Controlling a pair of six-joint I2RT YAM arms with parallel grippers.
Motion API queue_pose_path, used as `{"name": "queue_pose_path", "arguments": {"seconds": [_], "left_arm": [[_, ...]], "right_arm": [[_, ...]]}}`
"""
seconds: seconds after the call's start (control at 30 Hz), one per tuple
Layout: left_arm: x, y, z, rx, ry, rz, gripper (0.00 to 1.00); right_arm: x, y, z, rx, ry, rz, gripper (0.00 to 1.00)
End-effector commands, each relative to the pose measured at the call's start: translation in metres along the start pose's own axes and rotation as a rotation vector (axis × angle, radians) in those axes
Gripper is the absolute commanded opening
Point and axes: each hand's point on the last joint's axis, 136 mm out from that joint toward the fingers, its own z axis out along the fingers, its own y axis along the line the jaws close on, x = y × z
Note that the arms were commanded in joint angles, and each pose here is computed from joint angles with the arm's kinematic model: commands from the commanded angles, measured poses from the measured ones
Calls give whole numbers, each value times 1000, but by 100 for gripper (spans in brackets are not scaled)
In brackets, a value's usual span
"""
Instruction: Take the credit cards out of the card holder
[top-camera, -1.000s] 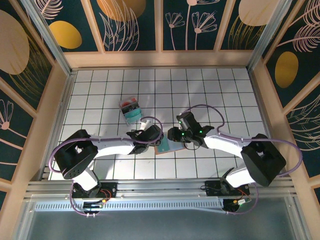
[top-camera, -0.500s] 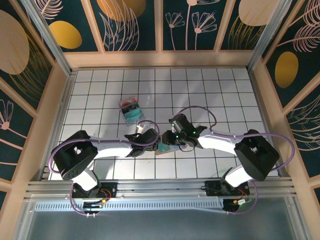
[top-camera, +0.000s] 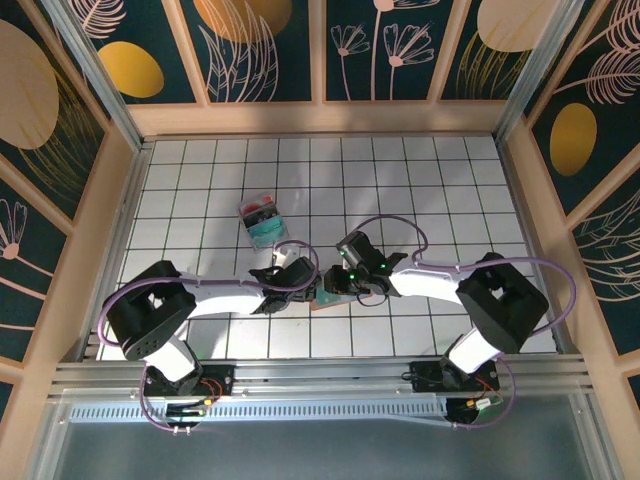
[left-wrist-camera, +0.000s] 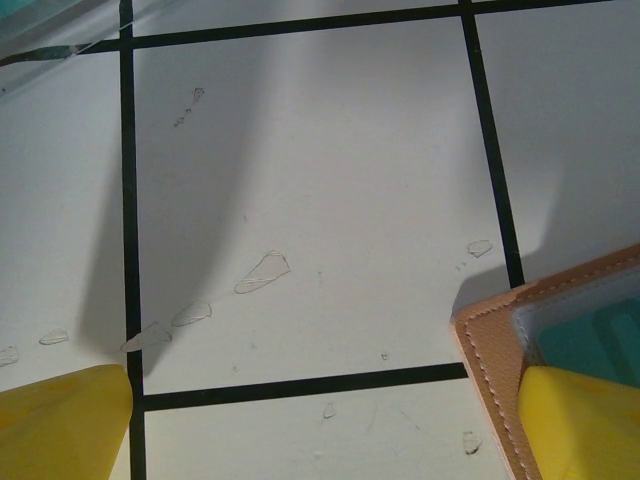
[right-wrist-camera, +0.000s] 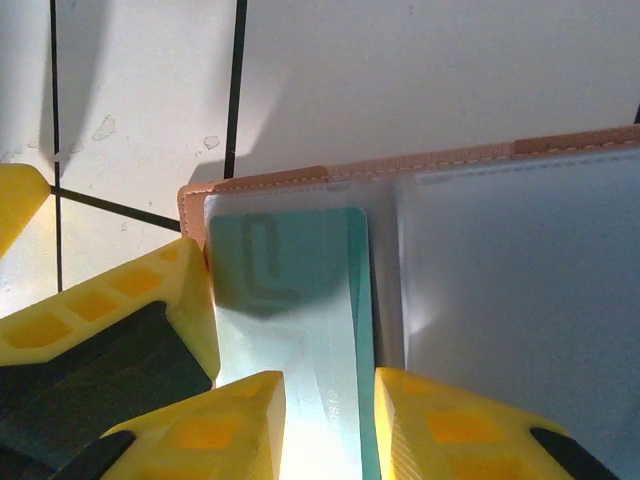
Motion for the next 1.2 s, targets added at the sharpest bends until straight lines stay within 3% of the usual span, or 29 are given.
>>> {"name": "queue_pose_path", "arguments": {"seconds": [0.0,0.27,0.5,0.83,0.97,1.17], "left_arm": [[12,6,7,-24,43,16,99],[13,7,7,-26,46,19,99],[17,7,9,-29,61,24,99],[18,6,11,-35,70,38,99],[17,5,11,-32,71,41,99],[18,7,11,-39,73,41,99]], "right_arm": [[3,-3,5,11,12,16,30],[9,-13,7,14,22,46,31],[8,13,1,-224,33,65,30],[-8,35,-30,-475,-22,77,21],[-9,33,-33,-503,-26,93,18],[-8,27,-32,-511,-32,112,6]]}}
